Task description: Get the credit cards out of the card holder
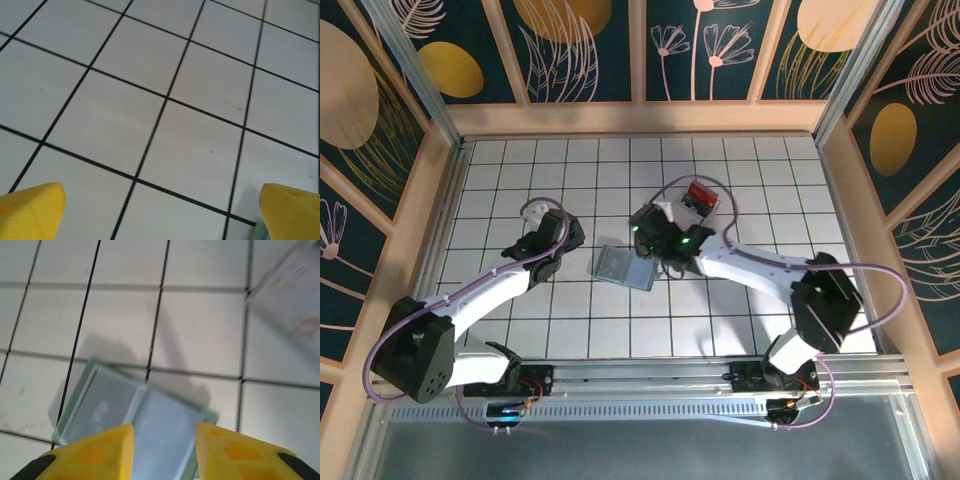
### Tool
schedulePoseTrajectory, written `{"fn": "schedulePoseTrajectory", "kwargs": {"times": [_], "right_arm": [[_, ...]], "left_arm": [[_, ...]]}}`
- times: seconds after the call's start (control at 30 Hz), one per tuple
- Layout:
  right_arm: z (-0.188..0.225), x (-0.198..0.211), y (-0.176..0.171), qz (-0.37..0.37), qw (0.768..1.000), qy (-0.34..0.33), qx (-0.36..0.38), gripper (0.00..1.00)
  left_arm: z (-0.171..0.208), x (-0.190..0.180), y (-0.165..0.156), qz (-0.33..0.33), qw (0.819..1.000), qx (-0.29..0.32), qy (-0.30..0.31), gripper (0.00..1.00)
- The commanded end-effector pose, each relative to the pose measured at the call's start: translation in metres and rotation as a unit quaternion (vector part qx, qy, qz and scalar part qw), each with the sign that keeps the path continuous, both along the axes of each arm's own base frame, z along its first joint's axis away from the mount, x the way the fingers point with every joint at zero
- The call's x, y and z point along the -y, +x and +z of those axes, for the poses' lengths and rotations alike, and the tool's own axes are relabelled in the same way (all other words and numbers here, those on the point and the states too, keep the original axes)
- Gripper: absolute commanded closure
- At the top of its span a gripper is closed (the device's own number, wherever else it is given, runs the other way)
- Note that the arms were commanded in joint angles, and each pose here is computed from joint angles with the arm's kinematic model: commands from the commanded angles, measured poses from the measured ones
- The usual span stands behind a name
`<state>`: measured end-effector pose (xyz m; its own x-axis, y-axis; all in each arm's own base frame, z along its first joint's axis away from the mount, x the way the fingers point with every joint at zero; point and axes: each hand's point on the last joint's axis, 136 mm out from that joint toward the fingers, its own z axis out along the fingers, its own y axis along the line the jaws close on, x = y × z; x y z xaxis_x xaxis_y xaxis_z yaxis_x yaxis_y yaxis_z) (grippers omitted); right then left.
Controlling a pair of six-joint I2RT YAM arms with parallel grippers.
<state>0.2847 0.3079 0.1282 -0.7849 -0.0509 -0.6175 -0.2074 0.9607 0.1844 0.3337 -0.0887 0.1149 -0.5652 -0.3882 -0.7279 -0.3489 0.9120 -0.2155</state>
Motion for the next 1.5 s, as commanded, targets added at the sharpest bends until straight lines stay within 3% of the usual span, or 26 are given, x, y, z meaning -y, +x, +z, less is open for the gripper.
{"fn": "schedulePoseTrajectory", "kwargs": {"times": [0.0,0.13,0.33,0.87,1.2,1.47], "right_arm": [[-0.013,-0.017,-0.013,-0.019,0.999,-0.021,-0.017,0.63],[-0.037,-0.044,-0.034,0.011,0.998,-0.042,-0.043,0.66],[-0.067,-0.052,-0.051,0.031,0.995,-0.061,-0.079,0.69],[-0.119,-0.015,-0.060,0.015,0.986,-0.118,-0.121,0.71],[-0.125,0.023,-0.050,-0.017,0.981,-0.156,-0.111,0.71],[-0.116,0.036,-0.037,-0.042,0.983,-0.144,-0.104,0.71]], "left_arm": [[-0.004,-0.007,-0.002,0.017,0.999,0.002,-0.037,0.01],[-0.012,-0.012,-0.004,0.026,0.998,-0.002,-0.058,0.01],[-0.018,-0.006,-0.004,0.015,0.997,-0.011,-0.074,0.01],[-0.018,0.019,-0.005,-0.047,0.992,-0.009,-0.120,0.01],[-0.020,0.029,-0.008,-0.067,0.988,-0.013,-0.142,0.01],[-0.018,0.026,-0.010,-0.068,0.988,-0.008,-0.137,0.01]]}}
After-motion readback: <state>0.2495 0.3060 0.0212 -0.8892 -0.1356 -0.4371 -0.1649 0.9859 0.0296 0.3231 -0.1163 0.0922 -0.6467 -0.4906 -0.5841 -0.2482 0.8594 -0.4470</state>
